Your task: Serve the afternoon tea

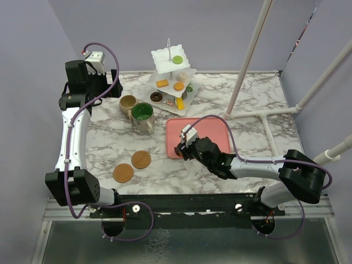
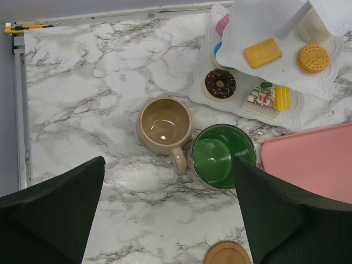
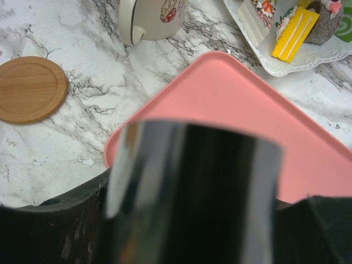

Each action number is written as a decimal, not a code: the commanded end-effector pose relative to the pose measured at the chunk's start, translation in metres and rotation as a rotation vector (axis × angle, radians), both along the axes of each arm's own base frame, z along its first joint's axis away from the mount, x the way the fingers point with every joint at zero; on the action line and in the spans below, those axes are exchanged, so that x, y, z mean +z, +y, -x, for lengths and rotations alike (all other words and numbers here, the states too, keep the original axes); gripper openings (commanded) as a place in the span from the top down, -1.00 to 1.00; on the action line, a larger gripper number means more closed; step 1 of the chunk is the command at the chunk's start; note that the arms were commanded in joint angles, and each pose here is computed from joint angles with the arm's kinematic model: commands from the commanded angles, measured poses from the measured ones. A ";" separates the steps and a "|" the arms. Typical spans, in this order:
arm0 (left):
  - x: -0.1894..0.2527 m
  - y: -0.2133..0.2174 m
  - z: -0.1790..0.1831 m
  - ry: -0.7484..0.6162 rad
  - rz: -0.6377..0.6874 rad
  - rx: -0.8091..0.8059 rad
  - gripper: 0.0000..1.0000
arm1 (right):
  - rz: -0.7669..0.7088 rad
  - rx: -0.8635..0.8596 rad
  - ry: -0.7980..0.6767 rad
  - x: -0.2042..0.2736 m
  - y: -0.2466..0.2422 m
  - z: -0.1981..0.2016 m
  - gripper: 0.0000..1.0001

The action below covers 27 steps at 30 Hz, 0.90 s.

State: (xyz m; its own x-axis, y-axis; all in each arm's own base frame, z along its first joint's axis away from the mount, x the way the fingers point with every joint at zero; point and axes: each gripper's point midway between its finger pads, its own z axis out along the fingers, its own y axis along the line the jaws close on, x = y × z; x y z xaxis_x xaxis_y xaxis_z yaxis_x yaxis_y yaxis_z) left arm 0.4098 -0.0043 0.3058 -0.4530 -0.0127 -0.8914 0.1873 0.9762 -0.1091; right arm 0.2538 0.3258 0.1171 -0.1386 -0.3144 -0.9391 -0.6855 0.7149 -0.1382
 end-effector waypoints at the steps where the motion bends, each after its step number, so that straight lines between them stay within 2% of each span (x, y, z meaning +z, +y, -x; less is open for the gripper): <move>1: 0.013 0.001 0.000 -0.037 -0.001 -0.007 -0.98 | 0.062 -0.003 0.036 -0.023 -0.007 0.008 -0.04; 10: 0.014 0.001 -0.001 -0.038 -0.002 -0.007 -0.98 | 0.076 -0.033 0.019 -0.019 -0.014 0.007 0.26; 14: 0.015 0.001 -0.002 -0.040 0.001 -0.007 -0.98 | 0.060 -0.035 -0.007 -0.006 -0.010 0.003 0.32; 27: 0.018 0.001 -0.004 -0.046 0.001 -0.005 -0.98 | -0.110 -0.014 -0.264 0.138 0.041 -0.038 0.34</move>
State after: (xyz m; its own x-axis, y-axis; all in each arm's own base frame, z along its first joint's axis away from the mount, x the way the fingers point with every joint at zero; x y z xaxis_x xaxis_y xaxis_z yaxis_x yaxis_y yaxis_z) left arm 0.4099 -0.0044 0.3074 -0.4499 -0.0123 -0.8930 0.1880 0.9762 -0.1082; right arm 0.2775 0.3485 0.1942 -0.0055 -0.2784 -0.9604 -0.6418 0.7375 -0.2101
